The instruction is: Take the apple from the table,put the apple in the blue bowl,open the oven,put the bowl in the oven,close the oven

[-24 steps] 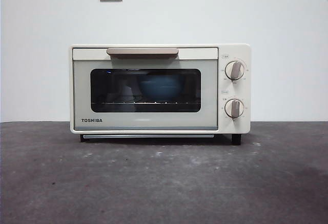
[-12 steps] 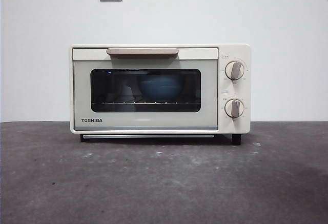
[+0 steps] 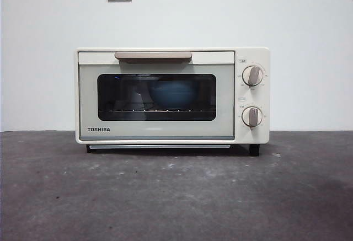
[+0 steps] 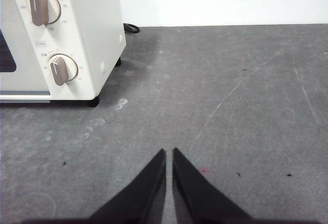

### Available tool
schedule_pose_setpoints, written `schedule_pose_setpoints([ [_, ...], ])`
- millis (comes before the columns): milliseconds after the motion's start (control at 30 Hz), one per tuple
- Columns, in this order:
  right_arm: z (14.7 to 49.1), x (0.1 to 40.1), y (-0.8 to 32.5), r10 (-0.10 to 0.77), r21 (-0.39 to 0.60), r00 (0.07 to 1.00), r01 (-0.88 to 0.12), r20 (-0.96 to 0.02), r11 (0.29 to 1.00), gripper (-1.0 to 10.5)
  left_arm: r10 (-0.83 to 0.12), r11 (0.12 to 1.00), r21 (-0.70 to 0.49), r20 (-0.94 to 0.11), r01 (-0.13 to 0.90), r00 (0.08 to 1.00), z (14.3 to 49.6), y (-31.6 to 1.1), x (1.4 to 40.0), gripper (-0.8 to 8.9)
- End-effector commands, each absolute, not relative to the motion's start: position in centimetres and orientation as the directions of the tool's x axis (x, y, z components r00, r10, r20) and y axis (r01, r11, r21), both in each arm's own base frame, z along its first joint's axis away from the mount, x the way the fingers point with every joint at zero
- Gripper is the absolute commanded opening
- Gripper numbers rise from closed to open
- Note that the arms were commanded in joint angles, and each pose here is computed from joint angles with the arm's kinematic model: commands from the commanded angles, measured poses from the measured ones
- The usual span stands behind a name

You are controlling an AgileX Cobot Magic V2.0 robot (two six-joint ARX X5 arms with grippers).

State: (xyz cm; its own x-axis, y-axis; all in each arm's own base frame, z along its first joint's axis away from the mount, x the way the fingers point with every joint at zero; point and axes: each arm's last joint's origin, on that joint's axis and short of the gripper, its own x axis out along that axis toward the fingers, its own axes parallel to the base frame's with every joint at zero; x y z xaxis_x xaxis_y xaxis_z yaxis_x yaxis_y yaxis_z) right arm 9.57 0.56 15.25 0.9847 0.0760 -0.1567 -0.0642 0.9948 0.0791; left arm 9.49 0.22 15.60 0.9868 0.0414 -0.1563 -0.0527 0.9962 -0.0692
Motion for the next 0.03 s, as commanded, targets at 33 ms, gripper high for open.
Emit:
schedule_pose_setpoints([
  [33,15.21,9.59,0.56,0.075,0.081,0.986,-0.064,-0.149,0.995,0.1,0.044,0.995,-0.077,-0.181,-0.059,0.982,14.8,0.25,9.58,0.07],
])
